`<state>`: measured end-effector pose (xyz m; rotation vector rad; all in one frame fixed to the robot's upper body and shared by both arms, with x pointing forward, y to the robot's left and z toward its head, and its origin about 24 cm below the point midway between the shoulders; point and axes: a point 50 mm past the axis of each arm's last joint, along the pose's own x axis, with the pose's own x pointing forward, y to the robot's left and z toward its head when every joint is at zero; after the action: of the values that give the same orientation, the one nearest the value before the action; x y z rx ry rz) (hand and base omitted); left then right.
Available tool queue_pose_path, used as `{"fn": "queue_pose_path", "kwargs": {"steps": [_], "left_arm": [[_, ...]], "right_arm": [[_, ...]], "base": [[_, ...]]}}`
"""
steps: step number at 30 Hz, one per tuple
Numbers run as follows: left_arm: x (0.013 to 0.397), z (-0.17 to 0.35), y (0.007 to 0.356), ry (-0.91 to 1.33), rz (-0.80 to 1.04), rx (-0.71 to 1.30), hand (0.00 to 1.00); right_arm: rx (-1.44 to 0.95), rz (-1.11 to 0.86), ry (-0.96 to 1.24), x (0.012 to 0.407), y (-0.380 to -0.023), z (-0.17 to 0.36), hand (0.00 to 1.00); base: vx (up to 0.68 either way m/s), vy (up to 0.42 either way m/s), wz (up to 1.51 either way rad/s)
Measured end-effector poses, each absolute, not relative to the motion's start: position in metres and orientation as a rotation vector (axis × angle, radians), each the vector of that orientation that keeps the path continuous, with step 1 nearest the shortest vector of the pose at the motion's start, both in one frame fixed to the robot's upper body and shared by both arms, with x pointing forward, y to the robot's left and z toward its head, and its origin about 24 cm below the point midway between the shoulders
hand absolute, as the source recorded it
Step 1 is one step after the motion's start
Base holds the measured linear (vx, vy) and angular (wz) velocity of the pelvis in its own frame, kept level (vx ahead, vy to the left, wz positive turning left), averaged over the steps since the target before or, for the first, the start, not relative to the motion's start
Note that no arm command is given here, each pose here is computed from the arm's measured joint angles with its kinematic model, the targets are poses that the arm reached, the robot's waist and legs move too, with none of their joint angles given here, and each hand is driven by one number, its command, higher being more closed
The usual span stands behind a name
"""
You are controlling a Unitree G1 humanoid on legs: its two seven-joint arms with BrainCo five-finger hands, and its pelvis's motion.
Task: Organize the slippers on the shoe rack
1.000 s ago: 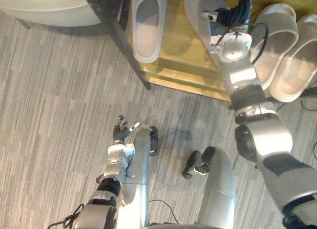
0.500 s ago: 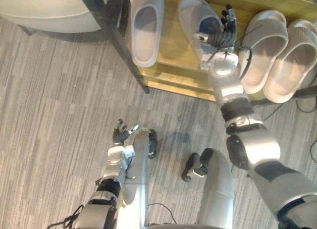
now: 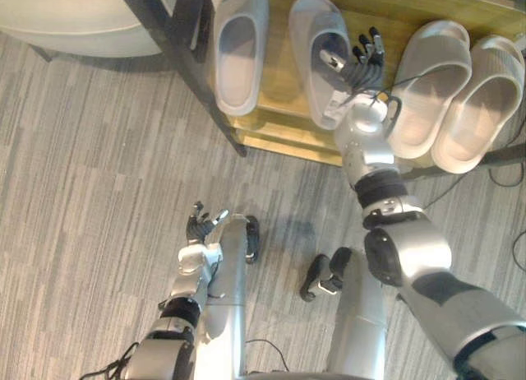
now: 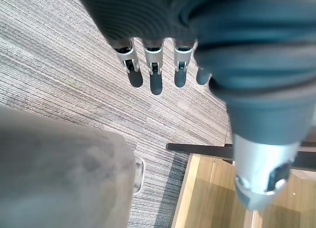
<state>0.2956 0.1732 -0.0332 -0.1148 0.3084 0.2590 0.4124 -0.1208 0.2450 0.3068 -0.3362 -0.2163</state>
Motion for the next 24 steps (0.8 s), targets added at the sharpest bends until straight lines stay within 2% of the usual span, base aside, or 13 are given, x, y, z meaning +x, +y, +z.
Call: {"fn": "queue_pose_path", "kwargs": {"steps": [11,24], "left_arm": [[0.295,-0.035,0.174,0.321,0.300,-0.145,0.00],[0.295,-0.034,0.171,0.324,0.289,-0.132,0.00]], "right_arm": [[0.570,-0.117,-0.287,0.408,-0.089,0.239,0.00],[0.725,-0.070,-0.243,0.408,-0.084,0.234,0.00]], "base": [[0.00,-0.018,0.01],[-0.01,-0.037,0.02]]}}
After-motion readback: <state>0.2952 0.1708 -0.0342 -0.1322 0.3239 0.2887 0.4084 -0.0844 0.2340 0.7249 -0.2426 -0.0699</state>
